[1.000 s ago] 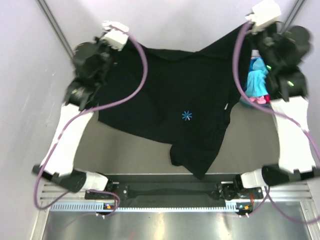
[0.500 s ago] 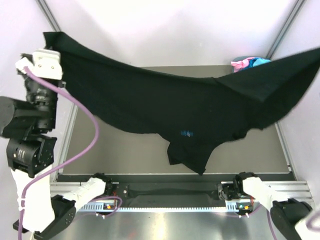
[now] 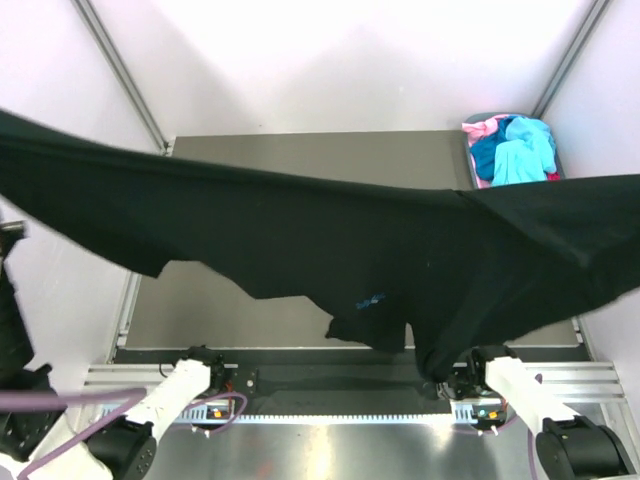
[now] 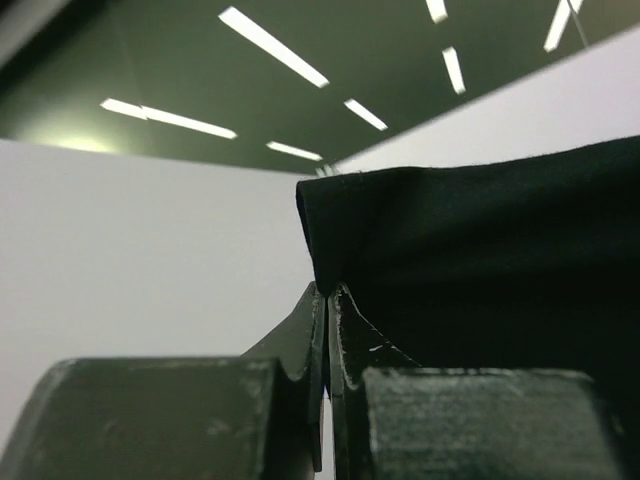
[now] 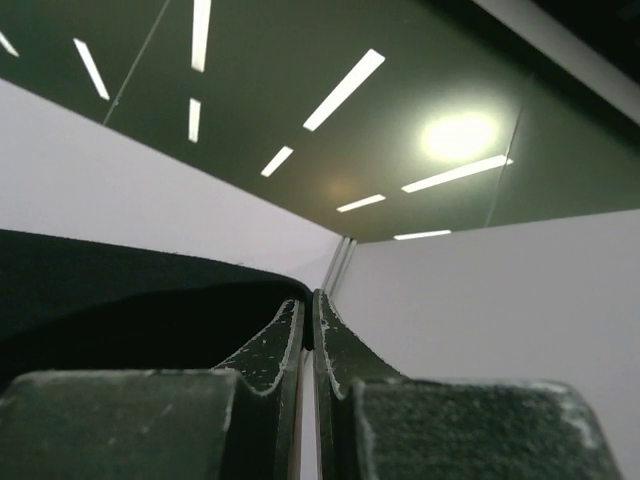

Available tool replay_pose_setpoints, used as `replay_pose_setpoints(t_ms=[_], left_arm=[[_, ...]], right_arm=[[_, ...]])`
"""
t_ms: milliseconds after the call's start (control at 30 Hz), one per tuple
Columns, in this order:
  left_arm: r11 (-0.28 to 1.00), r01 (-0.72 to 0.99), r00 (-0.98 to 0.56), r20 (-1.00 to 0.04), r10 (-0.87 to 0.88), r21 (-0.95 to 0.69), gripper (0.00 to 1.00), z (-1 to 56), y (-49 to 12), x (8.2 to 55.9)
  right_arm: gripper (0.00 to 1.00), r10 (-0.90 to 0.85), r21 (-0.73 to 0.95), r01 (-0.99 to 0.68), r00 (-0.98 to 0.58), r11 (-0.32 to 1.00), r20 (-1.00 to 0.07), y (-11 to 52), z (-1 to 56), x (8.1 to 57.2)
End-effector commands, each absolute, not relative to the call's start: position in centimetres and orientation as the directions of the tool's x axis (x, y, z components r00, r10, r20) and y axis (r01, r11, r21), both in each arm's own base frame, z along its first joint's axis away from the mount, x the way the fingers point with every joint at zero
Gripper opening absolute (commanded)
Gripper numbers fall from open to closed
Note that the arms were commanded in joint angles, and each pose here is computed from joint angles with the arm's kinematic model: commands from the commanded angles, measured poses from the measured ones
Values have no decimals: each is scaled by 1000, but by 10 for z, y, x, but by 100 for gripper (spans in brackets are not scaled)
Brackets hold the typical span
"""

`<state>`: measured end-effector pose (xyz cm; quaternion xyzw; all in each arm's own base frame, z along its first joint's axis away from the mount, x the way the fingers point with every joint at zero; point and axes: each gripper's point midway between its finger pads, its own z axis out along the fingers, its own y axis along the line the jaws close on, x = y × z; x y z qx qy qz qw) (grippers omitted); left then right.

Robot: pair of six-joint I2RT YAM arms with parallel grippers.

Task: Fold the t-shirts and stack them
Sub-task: Flatten the tshirt out

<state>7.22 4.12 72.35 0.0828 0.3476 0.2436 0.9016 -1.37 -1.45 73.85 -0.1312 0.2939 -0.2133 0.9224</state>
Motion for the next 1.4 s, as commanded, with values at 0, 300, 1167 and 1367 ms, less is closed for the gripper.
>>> replay_pose_setpoints(t_ms=[0,300,1167,1367], left_arm=[[815,-500,623,-532,574,294,0,747,51,76],[688,-487,280,-650,706,538,0,671,50,192],[739,185,-284,-685,672,648,0,240,-59,542],[749,134,-335,-682,650,649,0,197,-61,610]], right_arm=[[0,-520,-334,403,723,852,-455,-23,761,8],[0,-604,-449,407,598,795,-528,-17,731,132],[0,-666,-608,-300,-156,735,-729,35,308,566],[0,-662,-577,-329,-300,748,-687,37,242,624]])
